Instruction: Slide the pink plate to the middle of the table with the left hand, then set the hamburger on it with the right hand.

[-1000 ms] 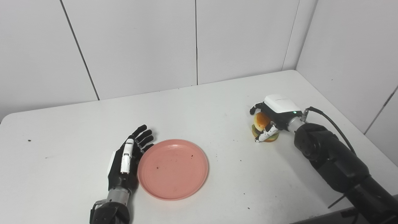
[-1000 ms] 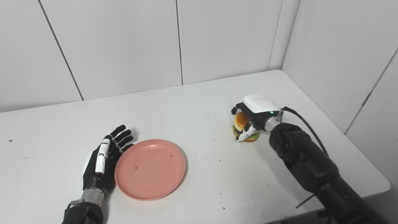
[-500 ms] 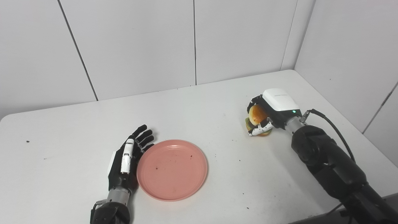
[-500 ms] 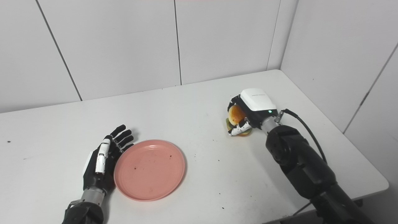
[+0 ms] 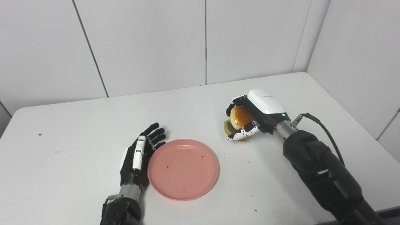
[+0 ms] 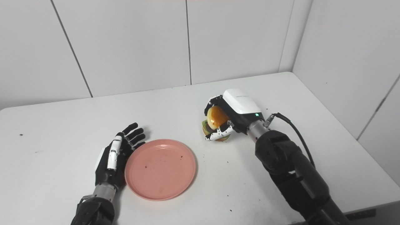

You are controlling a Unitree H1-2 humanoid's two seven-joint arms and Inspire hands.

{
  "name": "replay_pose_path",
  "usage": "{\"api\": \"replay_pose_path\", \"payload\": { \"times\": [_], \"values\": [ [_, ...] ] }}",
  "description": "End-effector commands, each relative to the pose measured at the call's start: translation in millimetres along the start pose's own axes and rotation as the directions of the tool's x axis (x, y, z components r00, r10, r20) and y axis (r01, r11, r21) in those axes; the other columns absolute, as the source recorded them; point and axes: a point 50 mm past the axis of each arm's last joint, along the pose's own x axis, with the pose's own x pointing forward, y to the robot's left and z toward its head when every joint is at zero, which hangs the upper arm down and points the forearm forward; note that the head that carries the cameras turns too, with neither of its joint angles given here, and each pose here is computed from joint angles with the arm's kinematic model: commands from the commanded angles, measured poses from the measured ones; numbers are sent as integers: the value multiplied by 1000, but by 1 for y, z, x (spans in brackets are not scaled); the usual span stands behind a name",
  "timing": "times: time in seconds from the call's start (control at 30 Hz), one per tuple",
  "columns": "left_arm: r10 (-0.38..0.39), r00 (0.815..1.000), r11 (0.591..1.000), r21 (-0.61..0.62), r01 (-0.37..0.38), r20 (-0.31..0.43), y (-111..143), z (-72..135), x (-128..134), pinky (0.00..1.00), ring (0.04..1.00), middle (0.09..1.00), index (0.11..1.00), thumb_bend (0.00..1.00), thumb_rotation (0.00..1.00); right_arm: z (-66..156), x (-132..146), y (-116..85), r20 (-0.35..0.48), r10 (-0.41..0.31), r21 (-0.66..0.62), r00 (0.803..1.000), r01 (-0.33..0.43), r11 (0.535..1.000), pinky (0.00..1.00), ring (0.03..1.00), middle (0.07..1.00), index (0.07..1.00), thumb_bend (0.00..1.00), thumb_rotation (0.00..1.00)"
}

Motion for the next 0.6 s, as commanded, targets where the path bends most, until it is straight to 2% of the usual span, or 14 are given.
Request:
{"api": "replay_pose_path", "payload": {
  "times": [0.0,0.03,0.17,0.27,0.47,0.57],
  "values": [
    [6,1000,1000,0,-6,-13,-4,-7,-1,738,784,769,741,207,927,20,11,-24,82,-59,-35,995,62,997,154,215,470,483,525,0],
    [9,1000,1000,0,-9,-13,-5,-8,-1,736,783,770,742,208,922,26,13,-20,103,-46,-25,994,49,998,190,231,470,483,524,0],
    [20,1000,1000,6,-19,-8,-11,-10,0,735,786,774,743,219,917,38,17,-9,153,4,-16,988,-1,1000,153,216,470,484,524,0],
    [18,1000,1000,14,-18,-2,-14,-12,0,748,792,782,750,221,968,51,22,4,217,41,-23,975,-37,999,154,220,473,483,524,0],
    [22,1000,1000,3,-22,-3,-20,-13,2,760,796,781,754,203,977,69,23,22,284,126,-33,951,-121,992,161,225,471,483,525,0],
    [26,1000,1000,3,-26,5,-23,-13,3,752,789,773,743,199,980,72,22,30,307,144,-38,941,-139,990,171,230,471,482,525,0]
  ]
}}
